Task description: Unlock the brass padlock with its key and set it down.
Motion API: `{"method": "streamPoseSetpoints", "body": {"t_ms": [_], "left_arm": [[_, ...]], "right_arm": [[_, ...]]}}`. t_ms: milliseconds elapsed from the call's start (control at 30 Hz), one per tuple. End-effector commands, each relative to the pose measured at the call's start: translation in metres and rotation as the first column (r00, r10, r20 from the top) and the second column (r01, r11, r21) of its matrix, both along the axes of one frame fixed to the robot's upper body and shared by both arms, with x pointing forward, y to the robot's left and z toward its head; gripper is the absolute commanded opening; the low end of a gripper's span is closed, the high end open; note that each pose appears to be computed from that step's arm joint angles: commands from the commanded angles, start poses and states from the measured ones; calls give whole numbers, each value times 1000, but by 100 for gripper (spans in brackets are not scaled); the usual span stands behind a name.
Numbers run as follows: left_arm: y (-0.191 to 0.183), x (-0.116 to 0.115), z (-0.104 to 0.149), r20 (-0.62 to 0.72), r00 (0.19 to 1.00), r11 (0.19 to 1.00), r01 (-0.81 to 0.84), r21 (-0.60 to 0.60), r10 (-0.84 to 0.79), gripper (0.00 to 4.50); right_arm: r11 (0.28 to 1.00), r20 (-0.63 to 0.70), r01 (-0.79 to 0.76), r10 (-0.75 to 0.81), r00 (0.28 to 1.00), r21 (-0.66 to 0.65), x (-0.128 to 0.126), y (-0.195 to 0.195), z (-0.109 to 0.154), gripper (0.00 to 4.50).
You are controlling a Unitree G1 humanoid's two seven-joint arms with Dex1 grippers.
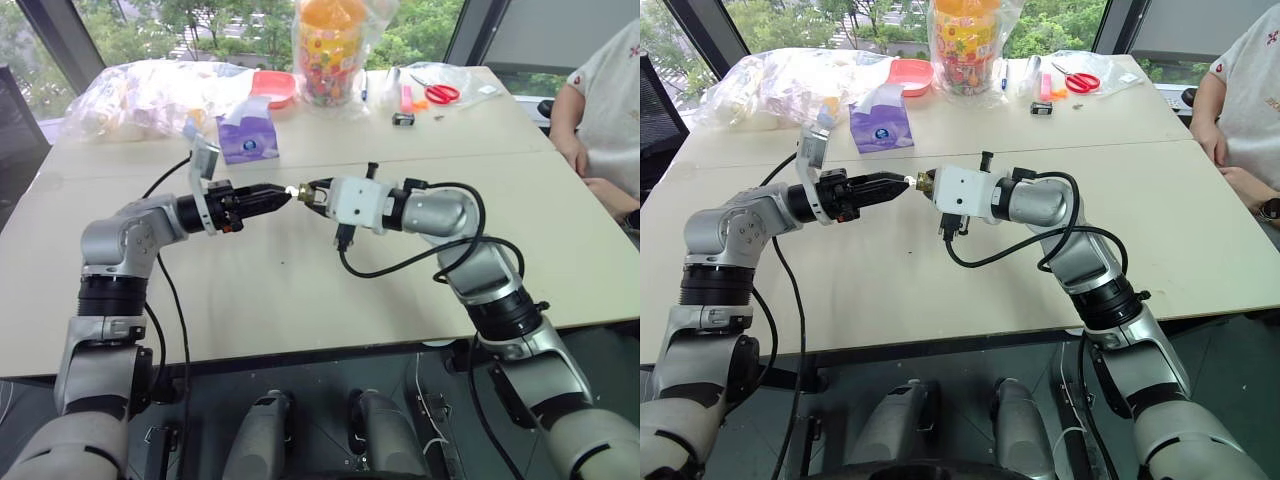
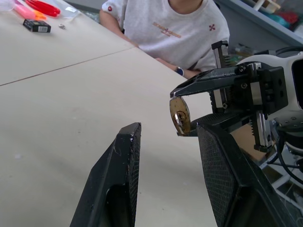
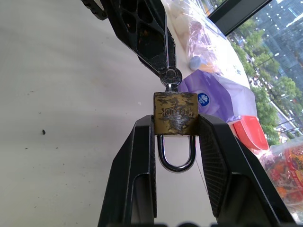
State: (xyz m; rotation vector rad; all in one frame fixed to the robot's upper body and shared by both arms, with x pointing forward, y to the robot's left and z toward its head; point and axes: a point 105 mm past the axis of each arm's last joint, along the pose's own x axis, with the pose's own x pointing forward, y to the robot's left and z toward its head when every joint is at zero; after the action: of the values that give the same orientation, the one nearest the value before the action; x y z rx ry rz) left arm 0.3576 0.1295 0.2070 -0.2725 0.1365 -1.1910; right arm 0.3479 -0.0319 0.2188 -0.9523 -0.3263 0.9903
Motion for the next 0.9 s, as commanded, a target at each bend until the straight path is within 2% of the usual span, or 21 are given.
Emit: {"method": "streamPoseSetpoints", "body": {"t_ms": [33, 133, 200, 233, 500, 633, 733, 900], "left_arm": [[-4, 1, 17, 56, 998, 1000, 15, -17, -14, 189], [-5, 2, 17, 60, 998, 1000, 15, -16, -14, 110], [-7, 2, 17, 62, 998, 1000, 19, -15, -18, 28], [-7, 2, 17, 61, 998, 1000, 24, -16, -23, 2], [-9, -2, 9, 93, 995, 997, 34, 69, -40, 2], [-10, 0, 4, 262, 964, 974, -18, 227, -43, 2], [-17, -4, 15, 410, 910, 974, -34, 222, -62, 2], [-24, -10, 5, 548, 824, 940, -61, 336, -143, 2]], "right_arm": [[999, 63, -30, 29, 998, 26, -7, 6, 17, 70], [999, 63, -34, 32, 997, 28, -8, 7, 17, 70], [999, 63, -36, 34, 997, 29, -9, 8, 17, 70], [999, 63, -37, 35, 997, 29, -9, 8, 17, 70], [999, 59, -39, 38, 998, 27, -10, 9, 17, 70], [998, 34, -40, 39, 999, 41, -10, 8, 17, 70], [997, 10, -39, 39, 999, 60, -10, 8, 18, 70], [996, -38, -28, 32, 999, 89, -9, 7, 19, 70]]}}
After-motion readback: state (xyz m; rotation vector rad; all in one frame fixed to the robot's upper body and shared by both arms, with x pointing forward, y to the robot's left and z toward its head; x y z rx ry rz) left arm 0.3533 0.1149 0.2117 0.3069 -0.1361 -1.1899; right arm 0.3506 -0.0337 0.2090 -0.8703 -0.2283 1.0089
